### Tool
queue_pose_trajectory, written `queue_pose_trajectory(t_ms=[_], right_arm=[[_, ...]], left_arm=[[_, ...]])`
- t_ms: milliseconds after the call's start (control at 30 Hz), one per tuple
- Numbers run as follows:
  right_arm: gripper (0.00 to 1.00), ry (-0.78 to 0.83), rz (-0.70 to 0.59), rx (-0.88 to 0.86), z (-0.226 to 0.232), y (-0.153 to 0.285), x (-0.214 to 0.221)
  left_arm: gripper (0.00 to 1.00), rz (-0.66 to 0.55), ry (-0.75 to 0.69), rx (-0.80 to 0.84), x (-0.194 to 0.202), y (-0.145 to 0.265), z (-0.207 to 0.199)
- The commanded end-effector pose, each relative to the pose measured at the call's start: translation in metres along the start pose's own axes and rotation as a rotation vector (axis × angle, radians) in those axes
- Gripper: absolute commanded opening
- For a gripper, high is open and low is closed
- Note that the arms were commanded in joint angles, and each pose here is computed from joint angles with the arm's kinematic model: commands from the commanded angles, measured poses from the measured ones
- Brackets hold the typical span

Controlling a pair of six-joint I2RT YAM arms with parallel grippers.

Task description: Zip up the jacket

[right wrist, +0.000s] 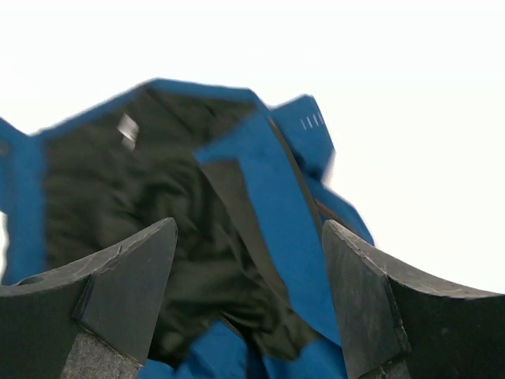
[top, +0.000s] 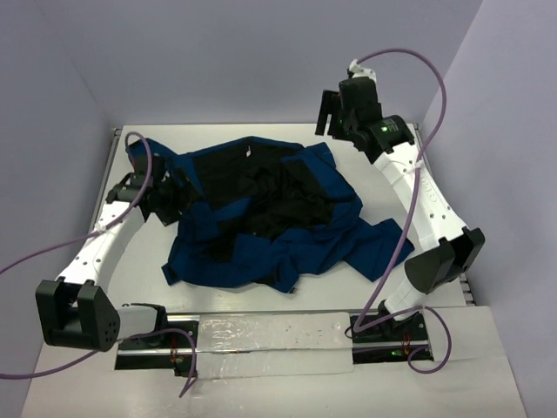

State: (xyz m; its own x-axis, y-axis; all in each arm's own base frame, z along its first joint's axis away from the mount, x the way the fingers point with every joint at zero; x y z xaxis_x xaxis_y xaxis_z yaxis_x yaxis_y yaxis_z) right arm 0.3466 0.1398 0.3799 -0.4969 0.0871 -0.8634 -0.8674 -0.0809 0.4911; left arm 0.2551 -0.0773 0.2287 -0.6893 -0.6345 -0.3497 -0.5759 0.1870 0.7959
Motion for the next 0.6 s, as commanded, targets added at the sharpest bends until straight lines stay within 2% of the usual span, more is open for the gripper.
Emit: queue_pose_trajectory(t_ms=[0,133,300,433,500,567], right_arm=[[0.82,0.012,-0.011,-0.026,0.001,0.008,-0.009],[0.81,0.015,0.014,-0.035,0.000,0.009,0.001],[0.82,0.021,0.030,-0.026,-0.005,0.012,0.011],[0.82,0.023,0.045,-0.028,-0.006,0.011,0.017],[0.82,0.025,0.053,-0.029,-0.006,0.010,0.019],[0.82,0.028,0.063,-0.025,-0.007,0.008,0.022]], left_arm=[[0.86,-0.148,0.089,-0.042,-0.055,0.001,-0.019],[0.78,-0.185,0.213,-0.125,-0.088,-0.032,-0.005],[0.78,-0.125,0.329,-0.099,-0.116,-0.078,0.012],[0.71,-0.083,0.337,-0.073,-0.123,-0.112,0.016],[0.66,-0.074,0.334,-0.058,-0.125,-0.119,0.015],[0.66,-0.082,0.328,-0.050,-0.127,-0.123,0.016]])
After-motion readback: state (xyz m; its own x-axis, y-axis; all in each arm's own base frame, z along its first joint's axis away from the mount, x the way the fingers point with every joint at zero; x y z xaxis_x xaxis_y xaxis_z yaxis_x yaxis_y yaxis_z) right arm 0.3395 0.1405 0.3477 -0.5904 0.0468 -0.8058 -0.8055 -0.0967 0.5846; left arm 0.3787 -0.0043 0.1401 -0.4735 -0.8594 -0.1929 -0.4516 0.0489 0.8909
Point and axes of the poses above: each gripper's point midway between its finger pads, its own y axis back along the fingers, its own z axis along the line the jaws close on, x = y × z, the point moved 9 cm from there along y, back along the fingers, and after that the axes turned 5 degrees about y, right-handed, at the moved point
